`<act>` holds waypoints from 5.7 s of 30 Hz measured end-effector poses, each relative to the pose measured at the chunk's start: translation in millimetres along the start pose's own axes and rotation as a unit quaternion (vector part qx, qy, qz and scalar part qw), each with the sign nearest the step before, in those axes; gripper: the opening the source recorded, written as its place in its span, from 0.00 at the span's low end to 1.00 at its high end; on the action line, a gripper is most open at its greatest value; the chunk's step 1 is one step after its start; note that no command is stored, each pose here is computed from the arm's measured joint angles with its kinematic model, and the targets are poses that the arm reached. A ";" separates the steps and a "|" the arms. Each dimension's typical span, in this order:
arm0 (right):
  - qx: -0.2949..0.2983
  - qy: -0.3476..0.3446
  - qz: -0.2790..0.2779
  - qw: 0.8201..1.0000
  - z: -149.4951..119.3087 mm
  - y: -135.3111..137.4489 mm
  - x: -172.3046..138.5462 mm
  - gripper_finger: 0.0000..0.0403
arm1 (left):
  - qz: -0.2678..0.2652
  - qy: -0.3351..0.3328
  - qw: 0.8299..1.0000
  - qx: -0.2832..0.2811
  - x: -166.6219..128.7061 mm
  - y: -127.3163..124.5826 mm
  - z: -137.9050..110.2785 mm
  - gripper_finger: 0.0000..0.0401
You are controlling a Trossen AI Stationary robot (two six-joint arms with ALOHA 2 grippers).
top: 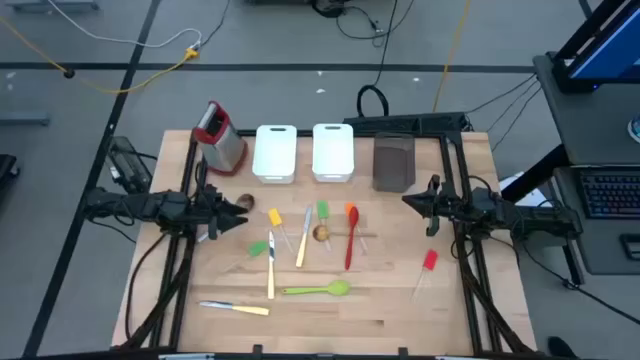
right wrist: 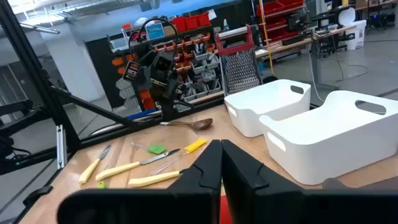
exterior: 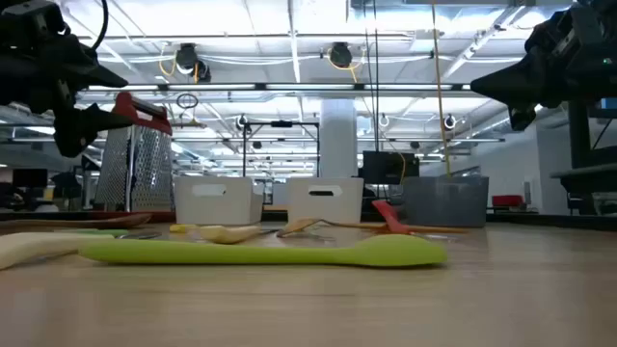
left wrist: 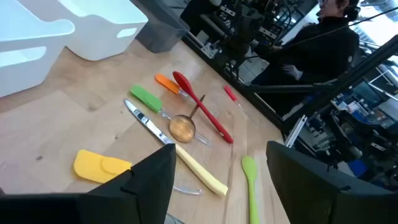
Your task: Pick & Place Kitchen Items
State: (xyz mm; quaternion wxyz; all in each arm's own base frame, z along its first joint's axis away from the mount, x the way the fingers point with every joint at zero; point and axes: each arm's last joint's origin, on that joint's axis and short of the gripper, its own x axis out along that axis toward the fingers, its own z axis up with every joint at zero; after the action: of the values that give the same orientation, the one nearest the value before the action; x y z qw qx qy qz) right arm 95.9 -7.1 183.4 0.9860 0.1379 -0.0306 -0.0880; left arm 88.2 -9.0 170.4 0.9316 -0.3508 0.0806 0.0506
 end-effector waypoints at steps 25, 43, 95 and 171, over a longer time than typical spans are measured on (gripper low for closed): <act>0.000 0.000 0.000 1.000 0.0 0.0 0.0 0.01 | 0.000 0.000 1.000 0.000 0.0 0.0 0.0 0.64; 0.000 0.000 0.000 1.000 0.0 0.0 0.0 0.01 | 0.000 0.000 1.000 0.000 0.0 0.0 0.0 0.64; -0.015 -0.004 -0.003 1.000 0.7 -0.1 0.0 0.01 | -0.028 -0.143 0.976 0.159 7.3 -30.2 30.4 0.64; -0.016 -0.004 -0.001 1.000 0.7 0.0 0.0 0.01 | 0.253 0.370 0.894 0.001 108.9 -86.6 20.7 0.98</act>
State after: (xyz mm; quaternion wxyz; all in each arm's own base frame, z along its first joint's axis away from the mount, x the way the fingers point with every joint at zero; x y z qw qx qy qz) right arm 95.8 -7.2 184.1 0.9879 0.1216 -0.0329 -0.0905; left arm 210.6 -56.1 221.4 0.7907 -0.3112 0.5052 0.1508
